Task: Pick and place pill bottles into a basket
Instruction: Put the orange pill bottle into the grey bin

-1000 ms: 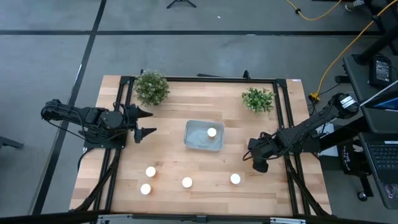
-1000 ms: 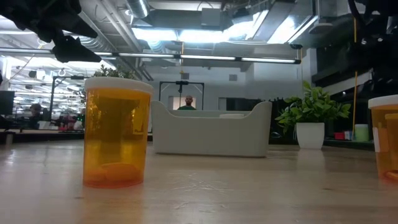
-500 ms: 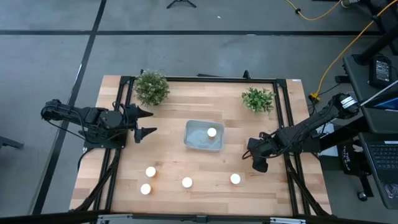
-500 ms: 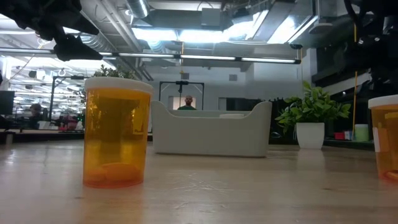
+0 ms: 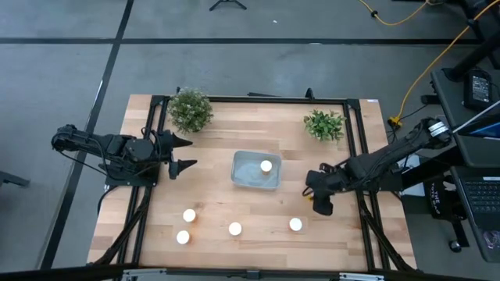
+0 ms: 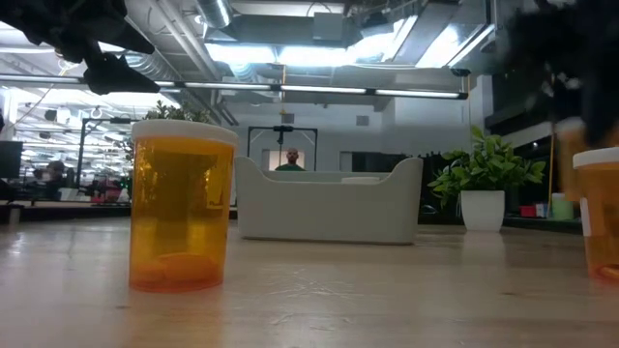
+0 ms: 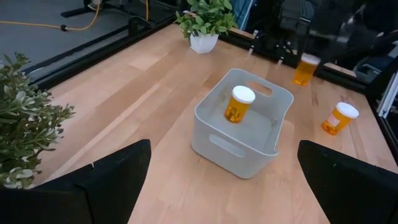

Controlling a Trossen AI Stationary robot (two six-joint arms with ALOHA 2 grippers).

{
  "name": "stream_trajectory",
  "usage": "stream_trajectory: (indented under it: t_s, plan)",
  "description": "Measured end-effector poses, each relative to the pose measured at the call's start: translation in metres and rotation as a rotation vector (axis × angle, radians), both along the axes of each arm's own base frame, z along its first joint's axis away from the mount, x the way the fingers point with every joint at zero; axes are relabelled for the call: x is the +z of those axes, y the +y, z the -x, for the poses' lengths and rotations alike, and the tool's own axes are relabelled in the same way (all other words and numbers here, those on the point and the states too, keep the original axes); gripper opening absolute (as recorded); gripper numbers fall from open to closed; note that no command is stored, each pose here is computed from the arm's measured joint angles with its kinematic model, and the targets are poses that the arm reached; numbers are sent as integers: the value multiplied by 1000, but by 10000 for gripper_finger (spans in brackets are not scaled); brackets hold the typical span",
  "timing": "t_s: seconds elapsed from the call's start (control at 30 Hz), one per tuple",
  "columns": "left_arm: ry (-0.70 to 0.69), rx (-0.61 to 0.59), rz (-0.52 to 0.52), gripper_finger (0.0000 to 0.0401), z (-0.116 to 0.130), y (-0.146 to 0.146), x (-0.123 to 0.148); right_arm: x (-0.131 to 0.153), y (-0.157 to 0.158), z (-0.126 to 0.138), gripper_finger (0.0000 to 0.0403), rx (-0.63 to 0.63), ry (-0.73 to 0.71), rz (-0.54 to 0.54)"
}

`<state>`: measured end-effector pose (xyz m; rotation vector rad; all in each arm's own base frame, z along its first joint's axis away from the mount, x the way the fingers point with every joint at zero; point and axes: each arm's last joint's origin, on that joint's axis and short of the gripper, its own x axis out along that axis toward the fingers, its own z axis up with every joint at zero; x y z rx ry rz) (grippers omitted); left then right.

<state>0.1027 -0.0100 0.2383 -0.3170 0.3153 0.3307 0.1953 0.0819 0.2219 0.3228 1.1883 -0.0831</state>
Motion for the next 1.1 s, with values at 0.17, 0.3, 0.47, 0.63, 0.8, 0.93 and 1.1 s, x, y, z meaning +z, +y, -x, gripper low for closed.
stream_trajectory:
  t_s: [0.17,0.3,0.47,0.63,0.8,0.93,1.1]
  plan:
    - [-49,0,4,400,-2,0,5,61,-24,-22,198,11,-114,43]
    - [-89,-15,-41,400,-3,-1,10,118,-48,-44,199,59,-213,123]
    - [-80,11,-76,400,-3,0,9,164,-74,-91,201,173,-235,258]
    - [-80,22,-80,400,-3,1,9,177,-92,-149,201,300,-230,335]
    - [-79,22,-83,400,-3,1,9,161,-104,-192,198,393,-163,337]
    - [-75,18,-95,400,-3,1,9,133,-105,-214,201,456,-82,309]
    - [-73,16,-101,400,-3,1,9,91,-105,-230,199,506,21,283]
